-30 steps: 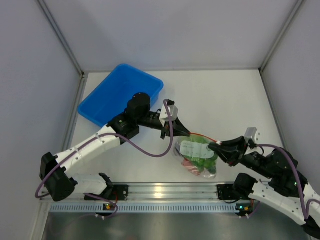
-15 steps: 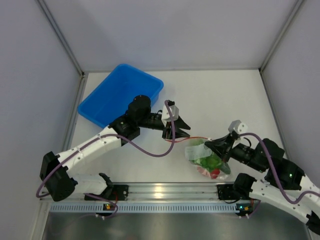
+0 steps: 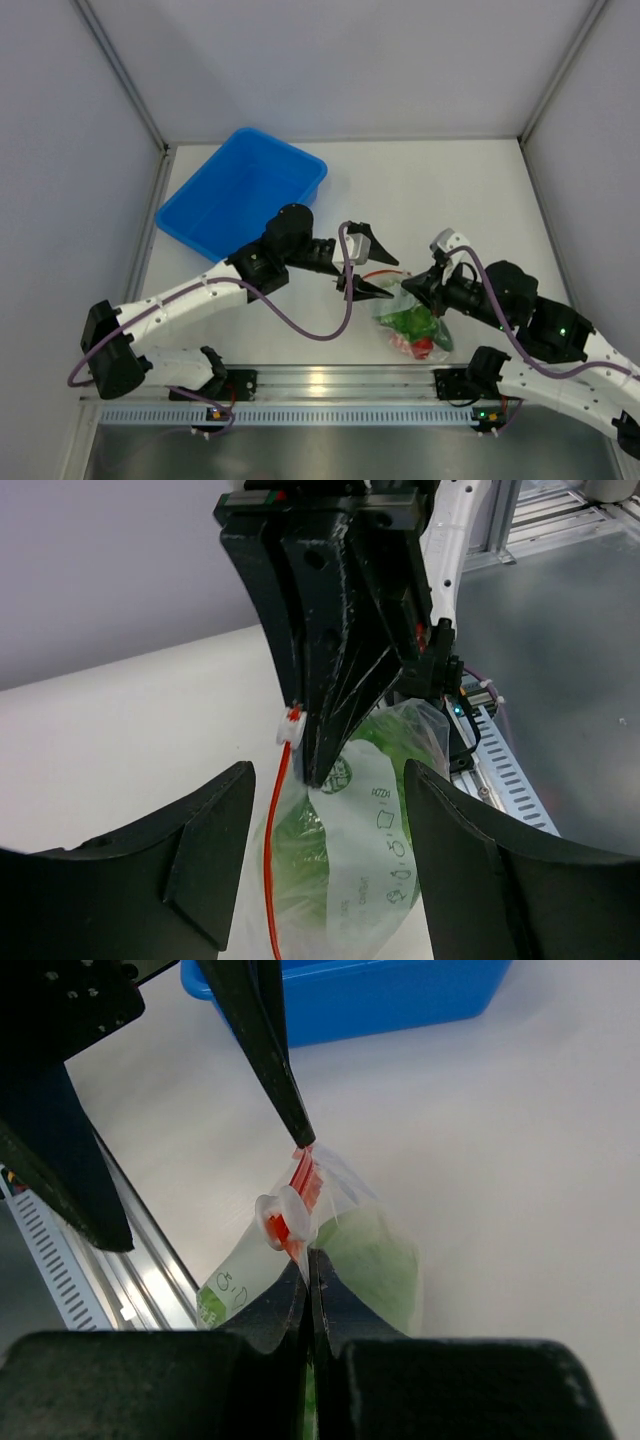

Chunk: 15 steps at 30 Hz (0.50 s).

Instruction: Open the zip-top bag and remove the fake food

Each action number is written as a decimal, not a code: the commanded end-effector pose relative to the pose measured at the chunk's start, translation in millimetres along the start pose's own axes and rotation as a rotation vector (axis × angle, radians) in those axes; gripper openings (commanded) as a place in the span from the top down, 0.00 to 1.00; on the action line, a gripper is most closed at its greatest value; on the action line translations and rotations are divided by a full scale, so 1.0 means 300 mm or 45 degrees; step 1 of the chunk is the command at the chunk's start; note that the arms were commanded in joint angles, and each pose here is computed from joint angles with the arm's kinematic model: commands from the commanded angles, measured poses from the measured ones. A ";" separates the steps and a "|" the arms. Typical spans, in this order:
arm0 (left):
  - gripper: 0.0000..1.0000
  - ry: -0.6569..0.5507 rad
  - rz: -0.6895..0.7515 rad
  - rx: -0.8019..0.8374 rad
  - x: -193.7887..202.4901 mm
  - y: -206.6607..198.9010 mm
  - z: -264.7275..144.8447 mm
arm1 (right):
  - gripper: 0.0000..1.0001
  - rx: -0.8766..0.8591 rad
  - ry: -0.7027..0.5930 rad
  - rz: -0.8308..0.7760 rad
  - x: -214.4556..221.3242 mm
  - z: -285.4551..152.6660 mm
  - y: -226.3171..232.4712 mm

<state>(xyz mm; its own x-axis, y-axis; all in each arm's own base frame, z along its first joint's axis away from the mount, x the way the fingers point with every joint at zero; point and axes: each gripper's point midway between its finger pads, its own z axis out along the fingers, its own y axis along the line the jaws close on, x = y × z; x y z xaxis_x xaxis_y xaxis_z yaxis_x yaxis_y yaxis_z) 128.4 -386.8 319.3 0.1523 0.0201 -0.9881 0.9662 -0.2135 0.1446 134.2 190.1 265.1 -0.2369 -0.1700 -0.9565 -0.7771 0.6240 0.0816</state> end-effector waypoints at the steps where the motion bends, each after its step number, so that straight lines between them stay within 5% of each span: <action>1: 0.33 -0.089 0.166 -0.058 -0.114 0.032 0.027 | 1.00 -0.033 -0.099 0.015 -0.104 -0.019 0.025; 6: 0.36 -0.086 0.164 -0.064 -0.114 0.039 0.056 | 1.00 -0.057 -0.091 0.004 -0.103 -0.012 0.036; 15: 0.60 -0.072 0.154 -0.037 -0.089 0.043 0.078 | 1.00 -0.083 -0.114 -0.002 -0.108 -0.005 0.048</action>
<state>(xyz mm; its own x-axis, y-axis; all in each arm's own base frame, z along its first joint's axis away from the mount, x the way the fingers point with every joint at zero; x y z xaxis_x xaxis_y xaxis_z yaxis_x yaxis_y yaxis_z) 131.1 -407.9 317.8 0.1900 0.0229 -0.9815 0.9645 -0.1912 0.1823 132.4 195.7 264.9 -0.2472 -0.1813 -0.9518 -0.7905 0.6059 0.0899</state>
